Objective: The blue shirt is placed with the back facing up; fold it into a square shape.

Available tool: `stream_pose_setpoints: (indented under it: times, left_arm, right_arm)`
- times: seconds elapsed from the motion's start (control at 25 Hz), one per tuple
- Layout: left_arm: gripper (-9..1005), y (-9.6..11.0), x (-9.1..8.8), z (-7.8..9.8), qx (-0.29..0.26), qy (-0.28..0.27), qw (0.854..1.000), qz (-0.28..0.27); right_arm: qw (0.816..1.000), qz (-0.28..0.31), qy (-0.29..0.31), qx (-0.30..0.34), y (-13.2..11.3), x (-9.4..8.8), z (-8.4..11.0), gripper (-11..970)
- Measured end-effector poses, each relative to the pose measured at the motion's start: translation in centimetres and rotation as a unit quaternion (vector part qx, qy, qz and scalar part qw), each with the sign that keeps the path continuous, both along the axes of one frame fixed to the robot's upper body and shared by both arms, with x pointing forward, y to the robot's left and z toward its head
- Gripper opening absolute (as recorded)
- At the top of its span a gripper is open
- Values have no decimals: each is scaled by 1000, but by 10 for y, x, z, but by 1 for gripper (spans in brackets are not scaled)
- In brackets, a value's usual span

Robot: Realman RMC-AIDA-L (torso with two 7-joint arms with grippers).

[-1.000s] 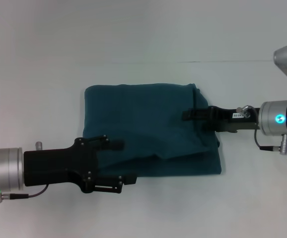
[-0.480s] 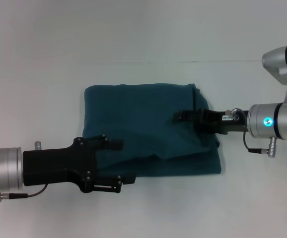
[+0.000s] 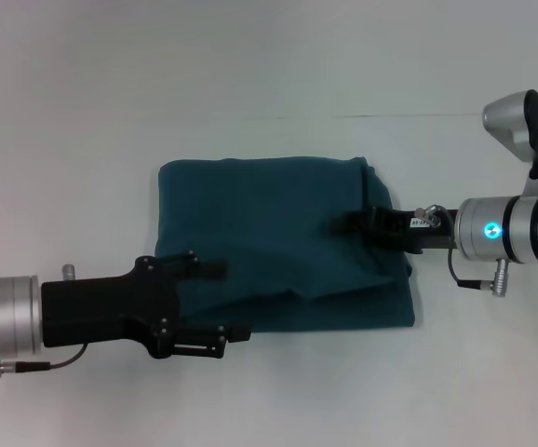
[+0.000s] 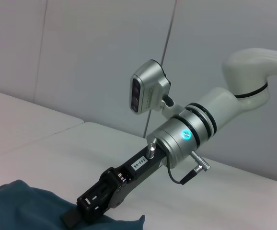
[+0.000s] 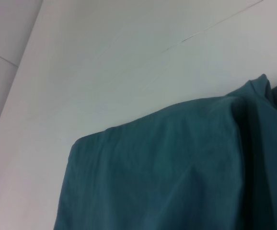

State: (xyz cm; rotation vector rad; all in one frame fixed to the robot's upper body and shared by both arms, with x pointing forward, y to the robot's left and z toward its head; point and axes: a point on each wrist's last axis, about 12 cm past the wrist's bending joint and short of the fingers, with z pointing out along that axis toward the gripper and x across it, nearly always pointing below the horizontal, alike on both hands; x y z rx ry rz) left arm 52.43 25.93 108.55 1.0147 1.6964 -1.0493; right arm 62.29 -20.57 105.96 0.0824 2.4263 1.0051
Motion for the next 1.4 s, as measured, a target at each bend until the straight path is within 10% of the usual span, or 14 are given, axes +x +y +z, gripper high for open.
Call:
stream_pose_setpoints:
  times: [0.68, 1.4]
  left_arm:
    - [936, 2, -1, 0, -3, 0, 1000, 5]
    - [936, 4, -2, 1, -17, 8, 1000, 15]
  right_arm:
    - [999, -3, -32, 7, -2, 0, 0, 33]
    - [990, 45, -114, 70, -29, -20, 16, 38]
